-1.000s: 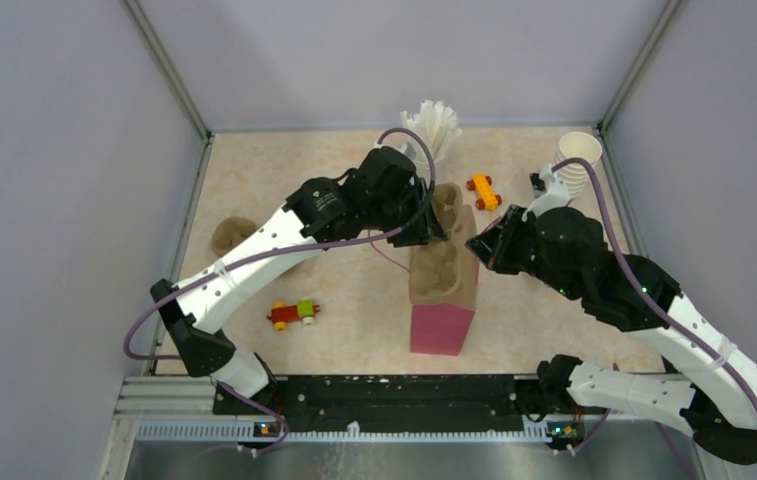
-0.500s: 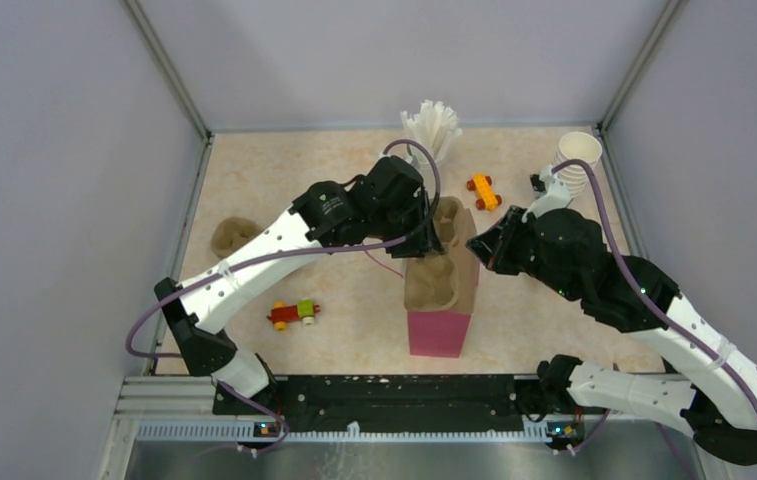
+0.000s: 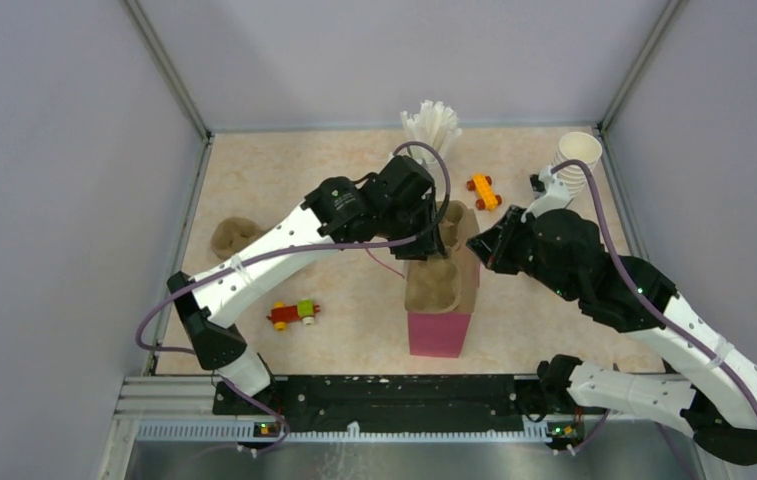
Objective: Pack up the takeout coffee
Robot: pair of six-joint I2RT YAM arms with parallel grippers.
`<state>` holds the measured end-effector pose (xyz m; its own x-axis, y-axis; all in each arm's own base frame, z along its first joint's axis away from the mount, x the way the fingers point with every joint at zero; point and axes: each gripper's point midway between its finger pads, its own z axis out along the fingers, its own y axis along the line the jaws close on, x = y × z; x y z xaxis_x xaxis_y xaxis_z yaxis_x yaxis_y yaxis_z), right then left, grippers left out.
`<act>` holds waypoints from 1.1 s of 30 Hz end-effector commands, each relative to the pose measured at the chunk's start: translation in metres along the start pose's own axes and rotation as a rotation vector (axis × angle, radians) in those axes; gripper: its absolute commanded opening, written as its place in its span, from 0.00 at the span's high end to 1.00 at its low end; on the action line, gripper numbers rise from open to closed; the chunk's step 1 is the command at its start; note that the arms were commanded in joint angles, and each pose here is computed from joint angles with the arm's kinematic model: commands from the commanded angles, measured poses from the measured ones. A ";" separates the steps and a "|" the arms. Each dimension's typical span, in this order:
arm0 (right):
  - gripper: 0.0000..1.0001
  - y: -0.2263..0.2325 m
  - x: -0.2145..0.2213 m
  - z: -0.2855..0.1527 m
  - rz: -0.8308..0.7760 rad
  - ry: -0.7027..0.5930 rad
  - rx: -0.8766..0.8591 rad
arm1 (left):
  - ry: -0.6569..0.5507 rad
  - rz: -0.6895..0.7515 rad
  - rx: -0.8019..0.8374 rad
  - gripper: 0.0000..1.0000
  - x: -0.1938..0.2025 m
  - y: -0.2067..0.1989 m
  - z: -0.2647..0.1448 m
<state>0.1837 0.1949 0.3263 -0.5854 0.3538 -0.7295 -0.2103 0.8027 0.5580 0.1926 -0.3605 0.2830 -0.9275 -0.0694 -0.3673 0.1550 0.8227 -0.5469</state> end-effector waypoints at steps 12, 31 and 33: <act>1.00 -0.008 -0.002 -0.001 -0.016 -0.025 0.033 | 0.008 -0.007 0.043 0.86 0.007 -0.010 -0.025; 1.00 -0.011 0.003 0.000 -0.010 -0.014 0.034 | 0.069 0.059 -0.022 0.86 0.021 0.004 0.011; 1.00 -0.010 0.004 0.001 -0.008 -0.012 0.030 | 0.079 0.052 -0.015 0.86 0.023 -0.001 0.014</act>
<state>0.1865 0.1896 0.3188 -0.5754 0.3556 -0.7365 -0.1865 0.8198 0.5414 0.1807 -0.3600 0.2735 -0.9357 -0.0172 -0.3524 0.1801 0.8357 -0.5189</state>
